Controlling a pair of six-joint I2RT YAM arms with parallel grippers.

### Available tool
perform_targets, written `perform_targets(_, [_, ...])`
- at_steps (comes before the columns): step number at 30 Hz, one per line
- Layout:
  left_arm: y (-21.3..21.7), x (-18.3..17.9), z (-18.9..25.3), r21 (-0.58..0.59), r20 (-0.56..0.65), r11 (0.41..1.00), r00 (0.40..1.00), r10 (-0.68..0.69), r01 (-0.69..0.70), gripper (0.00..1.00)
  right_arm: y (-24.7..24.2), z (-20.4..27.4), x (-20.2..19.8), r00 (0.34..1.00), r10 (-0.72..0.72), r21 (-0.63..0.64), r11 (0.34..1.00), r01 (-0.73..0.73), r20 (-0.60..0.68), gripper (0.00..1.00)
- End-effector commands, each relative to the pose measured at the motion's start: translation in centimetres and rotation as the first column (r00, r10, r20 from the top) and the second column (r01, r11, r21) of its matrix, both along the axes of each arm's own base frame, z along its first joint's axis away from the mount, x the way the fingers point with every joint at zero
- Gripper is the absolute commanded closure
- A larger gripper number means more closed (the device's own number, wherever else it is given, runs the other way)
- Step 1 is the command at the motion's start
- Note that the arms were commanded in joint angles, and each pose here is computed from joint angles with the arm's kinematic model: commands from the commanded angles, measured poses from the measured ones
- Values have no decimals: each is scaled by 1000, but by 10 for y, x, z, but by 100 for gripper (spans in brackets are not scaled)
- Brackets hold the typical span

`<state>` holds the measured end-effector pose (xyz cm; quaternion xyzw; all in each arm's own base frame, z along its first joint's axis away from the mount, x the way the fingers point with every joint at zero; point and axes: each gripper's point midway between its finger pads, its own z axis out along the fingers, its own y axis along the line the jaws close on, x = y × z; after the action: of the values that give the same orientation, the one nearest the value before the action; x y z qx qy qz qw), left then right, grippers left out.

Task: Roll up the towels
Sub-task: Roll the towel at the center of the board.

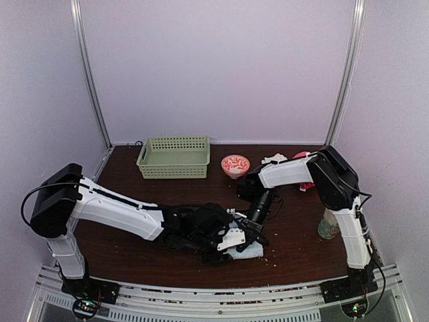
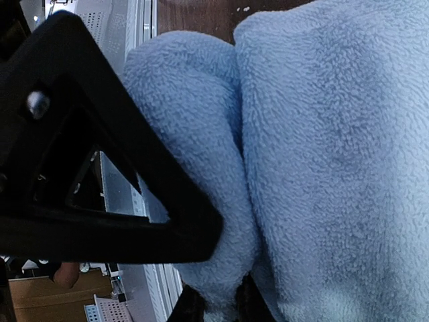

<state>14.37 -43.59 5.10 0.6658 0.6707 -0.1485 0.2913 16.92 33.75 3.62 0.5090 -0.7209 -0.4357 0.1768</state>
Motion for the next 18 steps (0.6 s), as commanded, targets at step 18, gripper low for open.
perform_targets(18, [-8, 3, -20, 51, 3, 999, 1000, 13, -13, 84, -14, 59, 46, 979, -21, 50, 999, 12, 204, 70])
